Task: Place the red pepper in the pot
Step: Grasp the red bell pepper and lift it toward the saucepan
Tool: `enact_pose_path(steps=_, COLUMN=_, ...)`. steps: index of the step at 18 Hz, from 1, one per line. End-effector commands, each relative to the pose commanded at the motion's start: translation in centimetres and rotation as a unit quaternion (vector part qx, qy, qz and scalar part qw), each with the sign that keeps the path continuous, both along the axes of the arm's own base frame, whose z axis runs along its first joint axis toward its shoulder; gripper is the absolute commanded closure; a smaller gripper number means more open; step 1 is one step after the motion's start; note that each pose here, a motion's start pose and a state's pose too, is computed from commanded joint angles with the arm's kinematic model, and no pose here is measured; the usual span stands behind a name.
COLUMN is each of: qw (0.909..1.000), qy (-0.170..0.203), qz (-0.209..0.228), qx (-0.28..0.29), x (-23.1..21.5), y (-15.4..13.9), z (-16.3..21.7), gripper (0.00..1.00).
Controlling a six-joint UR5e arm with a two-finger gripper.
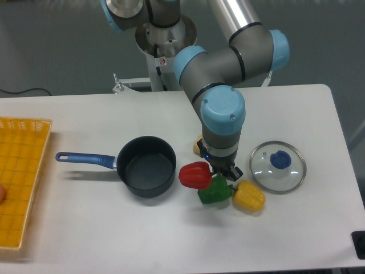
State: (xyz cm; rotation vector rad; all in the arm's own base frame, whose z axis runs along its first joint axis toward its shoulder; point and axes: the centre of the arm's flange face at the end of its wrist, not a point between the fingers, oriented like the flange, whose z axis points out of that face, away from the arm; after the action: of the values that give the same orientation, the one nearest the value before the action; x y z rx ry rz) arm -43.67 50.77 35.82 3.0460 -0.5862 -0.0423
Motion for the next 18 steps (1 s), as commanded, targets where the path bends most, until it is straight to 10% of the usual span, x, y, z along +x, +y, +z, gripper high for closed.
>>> enact_pose_path(steps=18, qw=0.9996, qy=0.013, qz=-0.025, qx=0.000, x=10.3, y=1.2, z=-3.5, gripper=1.00)
